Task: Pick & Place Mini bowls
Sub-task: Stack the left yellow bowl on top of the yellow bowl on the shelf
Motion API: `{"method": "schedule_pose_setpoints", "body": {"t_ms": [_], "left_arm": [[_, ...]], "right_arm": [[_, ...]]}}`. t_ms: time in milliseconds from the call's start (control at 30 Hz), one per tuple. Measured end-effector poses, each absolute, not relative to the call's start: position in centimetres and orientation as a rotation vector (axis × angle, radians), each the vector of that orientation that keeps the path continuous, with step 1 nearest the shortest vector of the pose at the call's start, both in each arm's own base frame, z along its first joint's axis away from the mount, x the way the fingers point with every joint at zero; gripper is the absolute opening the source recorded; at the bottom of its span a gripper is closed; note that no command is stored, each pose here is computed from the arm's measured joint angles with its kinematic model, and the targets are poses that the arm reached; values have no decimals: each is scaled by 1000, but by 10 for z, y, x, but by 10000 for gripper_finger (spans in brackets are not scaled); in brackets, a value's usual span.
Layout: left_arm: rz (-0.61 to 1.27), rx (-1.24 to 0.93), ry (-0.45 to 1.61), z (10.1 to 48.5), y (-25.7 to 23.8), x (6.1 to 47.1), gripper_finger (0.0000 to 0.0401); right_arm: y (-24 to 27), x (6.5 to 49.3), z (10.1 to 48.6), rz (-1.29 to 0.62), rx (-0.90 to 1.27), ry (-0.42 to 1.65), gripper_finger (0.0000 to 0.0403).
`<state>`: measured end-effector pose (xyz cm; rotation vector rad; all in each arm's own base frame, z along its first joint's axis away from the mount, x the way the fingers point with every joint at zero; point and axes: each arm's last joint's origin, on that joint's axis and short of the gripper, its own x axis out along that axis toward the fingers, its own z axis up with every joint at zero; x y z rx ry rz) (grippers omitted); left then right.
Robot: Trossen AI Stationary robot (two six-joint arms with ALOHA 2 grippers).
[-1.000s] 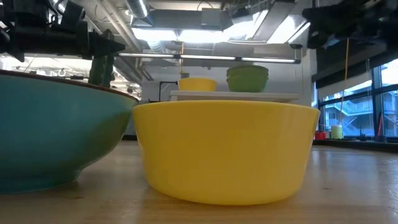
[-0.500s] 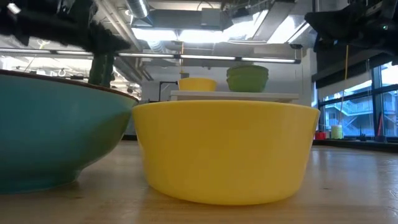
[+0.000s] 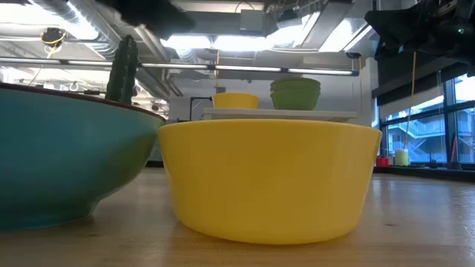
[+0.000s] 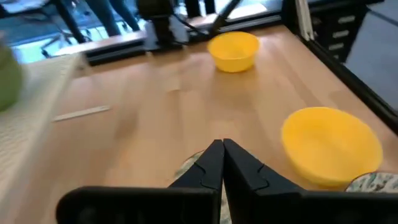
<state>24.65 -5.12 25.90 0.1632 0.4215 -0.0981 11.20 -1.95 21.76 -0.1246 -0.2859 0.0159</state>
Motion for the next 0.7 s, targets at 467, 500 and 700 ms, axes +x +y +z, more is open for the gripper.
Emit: {"method": "schedule_pose_setpoints", "body": {"t_ms": [467,500,700], "left_arm": [[-311,220,516,229,-161,340,7],[-310,203,530,225,-167,345,8],[-253,211,774,197,-199,370,39]], "right_arm": [[-16,112,217,136,-43,-277,11],[-17,112,216,131,-26,-267,11],[-17,117,204,122,-7,-146,11]]}}
